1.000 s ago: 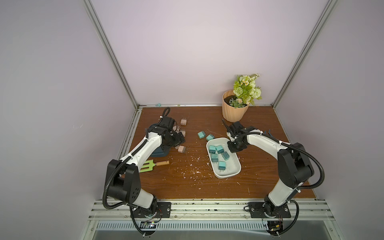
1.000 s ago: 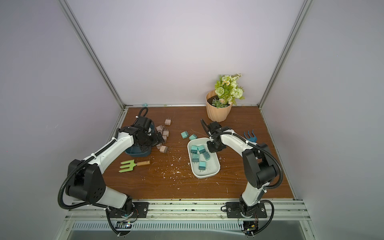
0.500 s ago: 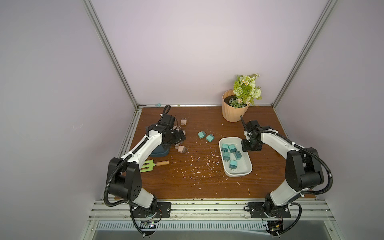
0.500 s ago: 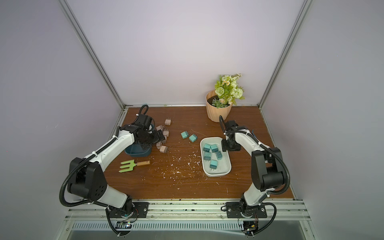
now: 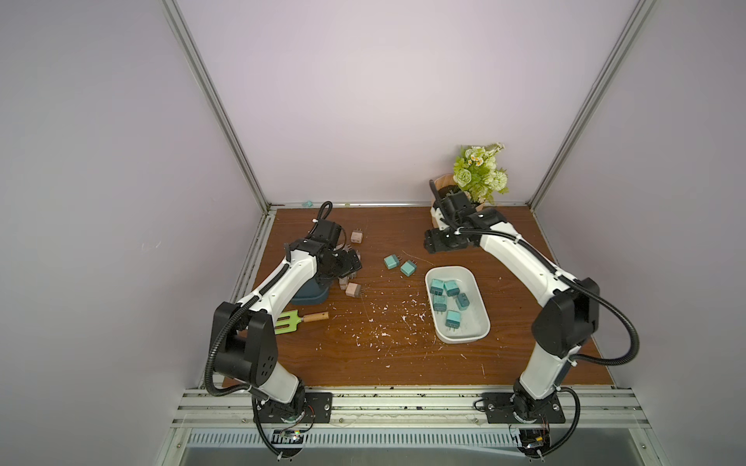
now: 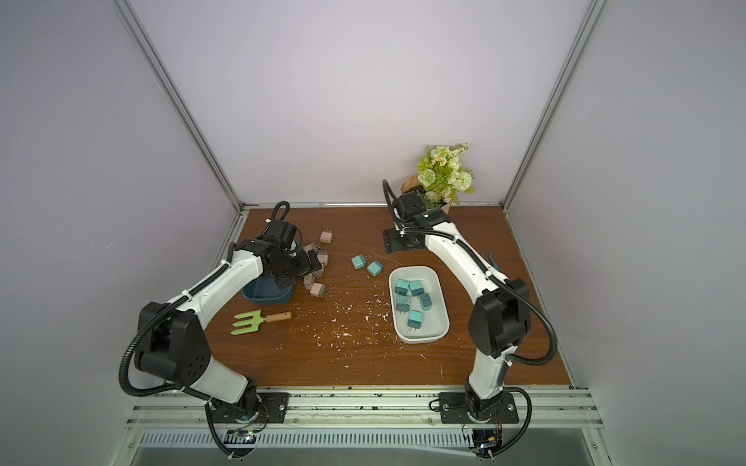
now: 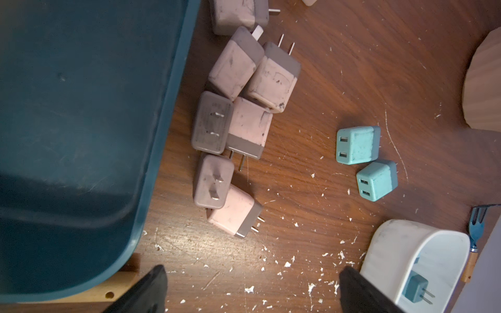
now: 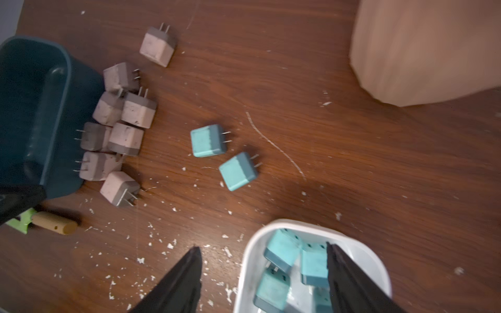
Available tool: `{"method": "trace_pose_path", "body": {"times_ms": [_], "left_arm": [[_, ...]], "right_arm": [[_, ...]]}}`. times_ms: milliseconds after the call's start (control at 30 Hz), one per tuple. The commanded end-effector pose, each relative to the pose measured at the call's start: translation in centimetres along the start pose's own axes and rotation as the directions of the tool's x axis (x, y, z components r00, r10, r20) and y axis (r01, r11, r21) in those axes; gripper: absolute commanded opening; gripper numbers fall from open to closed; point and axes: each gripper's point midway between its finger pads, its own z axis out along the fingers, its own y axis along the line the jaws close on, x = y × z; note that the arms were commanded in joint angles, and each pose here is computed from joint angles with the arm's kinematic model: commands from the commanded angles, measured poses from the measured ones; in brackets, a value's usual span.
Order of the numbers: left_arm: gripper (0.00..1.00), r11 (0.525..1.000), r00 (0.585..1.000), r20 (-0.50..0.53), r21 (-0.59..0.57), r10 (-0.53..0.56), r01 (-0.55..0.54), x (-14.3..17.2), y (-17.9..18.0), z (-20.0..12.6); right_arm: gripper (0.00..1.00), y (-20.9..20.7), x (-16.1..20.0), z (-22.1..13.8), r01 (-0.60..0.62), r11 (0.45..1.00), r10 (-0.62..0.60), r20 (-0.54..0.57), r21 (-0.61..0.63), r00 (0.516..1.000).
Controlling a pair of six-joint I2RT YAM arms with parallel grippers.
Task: Place the plugs by color into the storage box
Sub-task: Pick up the plug from the center of the board.
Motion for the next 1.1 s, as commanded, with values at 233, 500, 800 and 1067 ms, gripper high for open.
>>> {"method": "trace_pose_path", "body": {"times_ms": [233,500,800,1067], "left_arm": [[1.00,1.000,1.000,0.021,-0.008,-0.012,0.012,-0.1,0.0,-0.8],[1.00,1.000,0.999,0.027,-0.019,-0.019,0.019,0.5,0.8,-1.0],[1.00,0.999,1.000,0.017,-0.030,-0.014,0.015,1.1,1.4,-0.8],[1.00,1.000,1.000,0.021,-0.021,0.000,0.000,0.7,0.9,-0.9]], "right_arm": [[0.76,3.4,-1.0,8.4,-0.051,0.998,0.048,-0.089,-0.030,0.995],[0.76,2.0,-0.8,12.8,-0.085,0.995,0.092,-0.135,0.059,0.987],[0.74,-0.2,1.7,14.6,-0.084,0.988,0.108,-0.191,0.133,0.976],[0.66,-0.8,4.1,15.8,-0.055,0.989,0.091,-0.261,0.140,0.961]]}}
